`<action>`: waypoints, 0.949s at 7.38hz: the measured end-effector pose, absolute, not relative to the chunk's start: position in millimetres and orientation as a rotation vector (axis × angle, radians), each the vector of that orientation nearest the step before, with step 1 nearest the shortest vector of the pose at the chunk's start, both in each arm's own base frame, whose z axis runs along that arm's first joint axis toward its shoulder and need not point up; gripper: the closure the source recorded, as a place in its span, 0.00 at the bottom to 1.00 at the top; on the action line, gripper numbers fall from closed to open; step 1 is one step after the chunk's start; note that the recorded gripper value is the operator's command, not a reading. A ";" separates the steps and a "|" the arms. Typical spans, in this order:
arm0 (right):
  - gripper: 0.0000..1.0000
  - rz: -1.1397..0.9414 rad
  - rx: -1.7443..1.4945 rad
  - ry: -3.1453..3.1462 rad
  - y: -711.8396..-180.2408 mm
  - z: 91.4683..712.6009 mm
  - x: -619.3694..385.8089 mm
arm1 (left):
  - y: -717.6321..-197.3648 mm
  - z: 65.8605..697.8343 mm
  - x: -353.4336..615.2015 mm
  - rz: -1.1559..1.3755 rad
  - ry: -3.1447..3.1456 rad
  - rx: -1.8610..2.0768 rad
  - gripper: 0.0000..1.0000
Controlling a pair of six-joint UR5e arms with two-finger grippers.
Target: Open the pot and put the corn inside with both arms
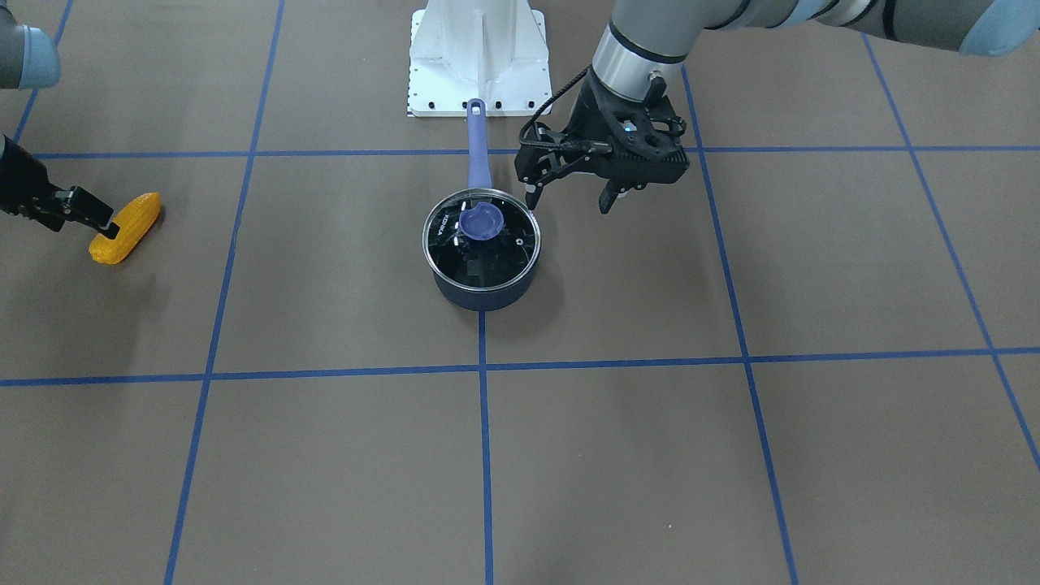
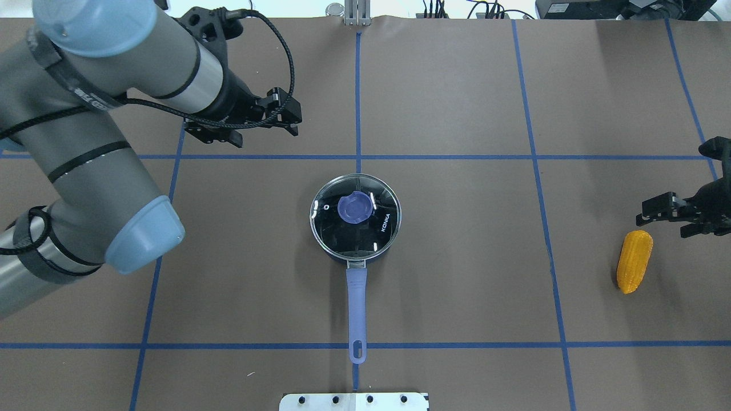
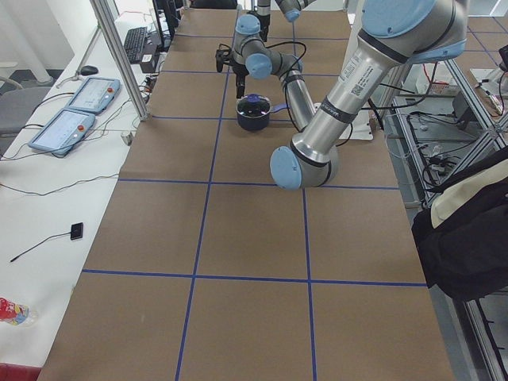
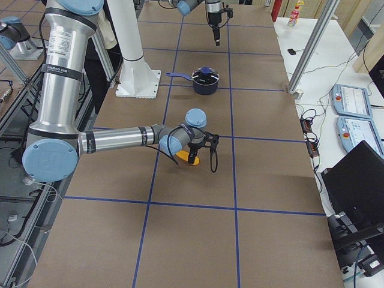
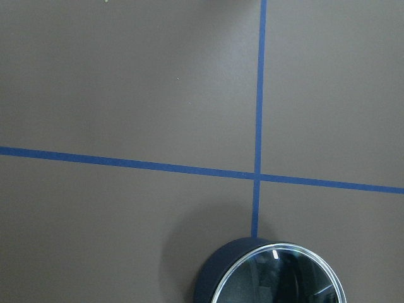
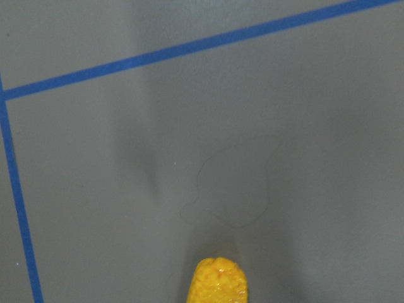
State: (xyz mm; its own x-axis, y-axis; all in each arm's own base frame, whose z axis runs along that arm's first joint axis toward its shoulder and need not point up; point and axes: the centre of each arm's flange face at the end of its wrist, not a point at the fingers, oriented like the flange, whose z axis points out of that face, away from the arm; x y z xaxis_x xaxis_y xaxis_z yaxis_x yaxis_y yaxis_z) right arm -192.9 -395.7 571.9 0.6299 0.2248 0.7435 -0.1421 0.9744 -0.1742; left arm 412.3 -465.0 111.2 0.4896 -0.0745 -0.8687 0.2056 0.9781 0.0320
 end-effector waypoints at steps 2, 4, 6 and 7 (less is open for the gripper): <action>0.00 0.201 -0.120 -0.845 -386.6 579.0 -201.9 | -454.1 92.2 454.8 -0.160 1.033 0.146 0.02; 0.00 0.198 -0.130 -0.835 -383.4 582.4 -209.7 | -449.2 87.6 486.4 -0.151 1.007 0.152 0.02; 0.00 0.196 -0.140 -0.824 -383.0 590.3 -213.8 | -444.3 90.8 508.0 -0.141 0.982 0.153 0.02; 0.00 0.195 -0.143 -0.818 -383.1 593.6 -215.4 | -440.6 93.5 516.8 -0.136 0.971 0.154 0.02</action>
